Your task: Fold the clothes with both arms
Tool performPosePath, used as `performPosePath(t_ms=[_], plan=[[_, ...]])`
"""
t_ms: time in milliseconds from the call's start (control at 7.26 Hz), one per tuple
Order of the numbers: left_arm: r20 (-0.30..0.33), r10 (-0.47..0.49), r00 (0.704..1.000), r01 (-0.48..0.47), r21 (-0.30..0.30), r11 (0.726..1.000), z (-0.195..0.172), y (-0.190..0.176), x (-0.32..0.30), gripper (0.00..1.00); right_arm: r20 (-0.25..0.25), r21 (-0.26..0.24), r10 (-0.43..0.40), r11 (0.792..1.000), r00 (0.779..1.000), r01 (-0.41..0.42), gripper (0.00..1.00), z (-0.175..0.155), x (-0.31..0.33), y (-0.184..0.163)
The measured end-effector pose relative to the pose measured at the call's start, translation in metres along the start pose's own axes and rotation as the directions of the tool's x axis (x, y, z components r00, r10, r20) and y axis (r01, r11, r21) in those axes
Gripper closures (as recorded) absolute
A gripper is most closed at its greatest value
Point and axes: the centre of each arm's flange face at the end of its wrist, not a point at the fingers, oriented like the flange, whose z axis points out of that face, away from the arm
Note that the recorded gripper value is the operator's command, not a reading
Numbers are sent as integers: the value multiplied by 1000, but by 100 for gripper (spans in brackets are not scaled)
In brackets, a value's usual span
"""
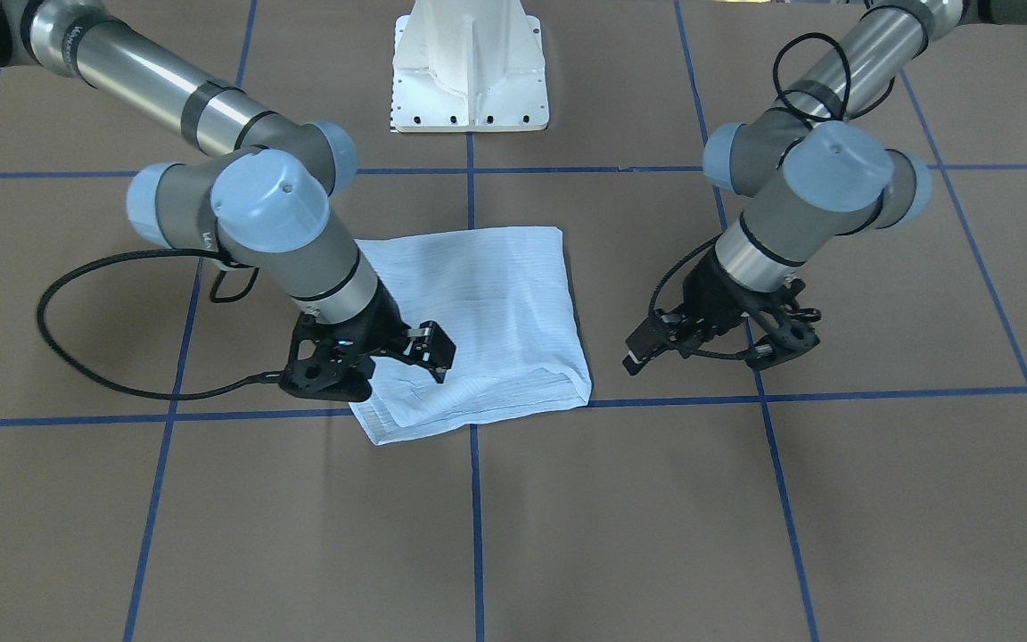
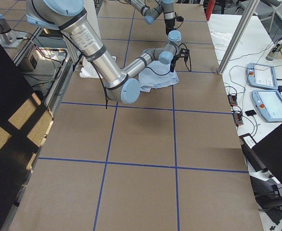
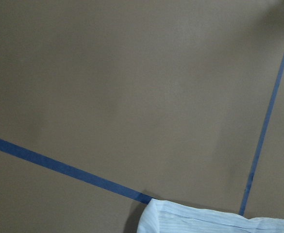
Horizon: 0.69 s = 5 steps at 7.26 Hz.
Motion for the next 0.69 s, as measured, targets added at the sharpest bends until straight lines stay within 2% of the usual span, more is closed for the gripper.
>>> performPosePath(t_ms=[138,276,413,551,689], plan=[[18,70,997,-70,26,997,-25,-10,-34,0,-75,9,-85,996,994,85,0,-27,42,-24],[46,148,988,-150,50,987,-51,-21,-72,0,-151,-11,-161,987,975,161,0,-62,84,-50],[88,227,970,-233,64,970,-80,-36,-115,0,-204,-53,-214,977,955,208,0,-98,129,-78],[141,310,940,-322,65,945,-110,-55,-161,0,-229,-91,-242,970,943,226,0,-127,180,-101],[199,391,899,-409,59,911,-139,-72,-207,0,-234,-125,-268,962,935,244,0,-145,236,-114]])
